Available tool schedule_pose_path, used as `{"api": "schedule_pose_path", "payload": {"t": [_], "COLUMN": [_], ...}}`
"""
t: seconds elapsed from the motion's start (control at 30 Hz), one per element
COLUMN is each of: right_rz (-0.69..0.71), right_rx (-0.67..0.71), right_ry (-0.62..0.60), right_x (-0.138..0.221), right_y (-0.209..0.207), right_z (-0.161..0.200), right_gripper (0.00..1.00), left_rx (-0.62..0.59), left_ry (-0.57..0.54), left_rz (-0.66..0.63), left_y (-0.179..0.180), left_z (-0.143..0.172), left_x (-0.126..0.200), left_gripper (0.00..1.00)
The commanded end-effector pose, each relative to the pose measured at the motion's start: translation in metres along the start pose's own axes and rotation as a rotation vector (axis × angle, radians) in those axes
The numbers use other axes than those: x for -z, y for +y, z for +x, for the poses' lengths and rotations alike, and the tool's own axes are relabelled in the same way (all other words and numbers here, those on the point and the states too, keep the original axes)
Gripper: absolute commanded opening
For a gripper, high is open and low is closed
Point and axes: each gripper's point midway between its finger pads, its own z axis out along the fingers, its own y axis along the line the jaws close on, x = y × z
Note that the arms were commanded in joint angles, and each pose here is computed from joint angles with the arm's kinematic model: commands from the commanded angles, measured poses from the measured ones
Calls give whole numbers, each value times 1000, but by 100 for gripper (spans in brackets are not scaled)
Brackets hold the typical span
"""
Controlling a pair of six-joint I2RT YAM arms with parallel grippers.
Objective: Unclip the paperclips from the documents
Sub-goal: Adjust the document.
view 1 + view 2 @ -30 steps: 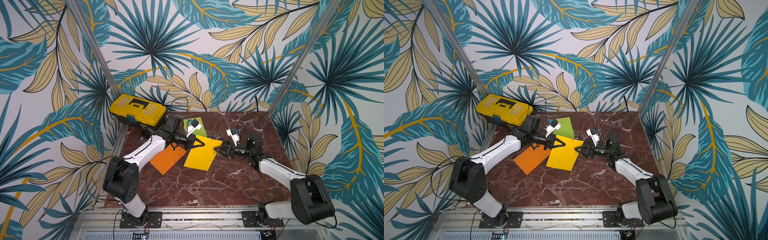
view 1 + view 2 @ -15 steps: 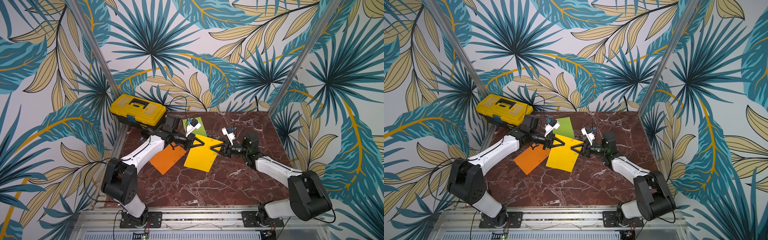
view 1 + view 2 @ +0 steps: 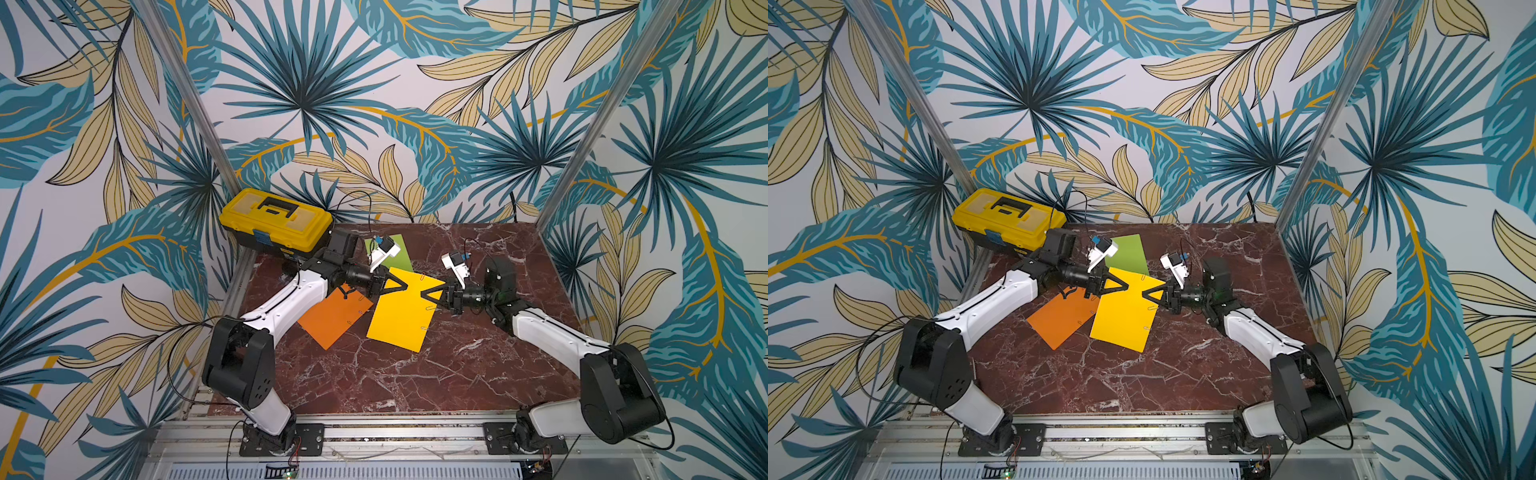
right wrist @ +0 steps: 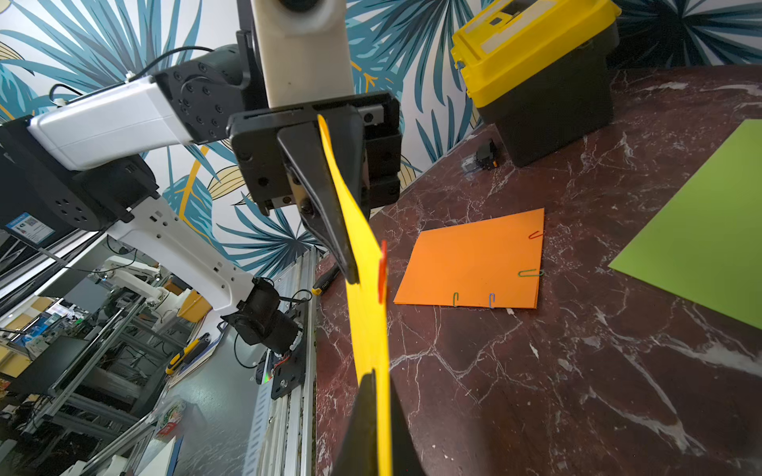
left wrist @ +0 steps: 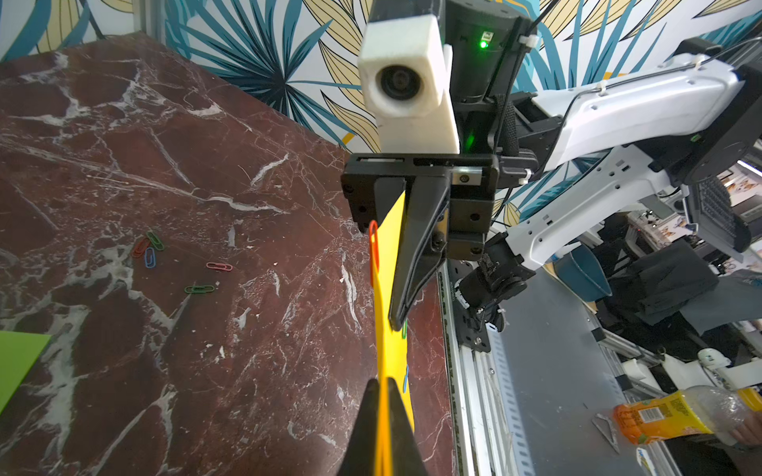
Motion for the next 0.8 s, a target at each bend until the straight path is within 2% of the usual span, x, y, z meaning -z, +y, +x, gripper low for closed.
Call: {"api": "schedule_pose_path", "payload": {"t": [0.0, 0.2, 0.4, 0.5, 0.63, 0.77], "right_rz": [-11, -13, -8, -1, 69, 132], "right_rx": [11, 24, 35, 36, 41, 58], "right_ry": [44, 56, 49, 55, 95, 136], "right_x": [-2, -5, -5, -5, -1, 4], "right_y": [7, 8, 10, 9, 3, 1], "right_z": [8, 9, 3, 2, 7, 4], "right_gripper": [0, 0, 0, 0, 31, 43], "left_rx": [-20, -6, -2, -3, -8, 2], "left_ry": [-22, -20, -15, -15, -11, 0], "left_rz": [36, 65, 69, 57, 38, 29], "left_y": [-7, -9, -8, -7, -6, -8], "left_z": [-12, -14, -12, -12, -8, 0], "left_x": [3, 0, -3, -2, -2, -2], "left_gripper": [13, 15, 1, 0, 0, 0]}}
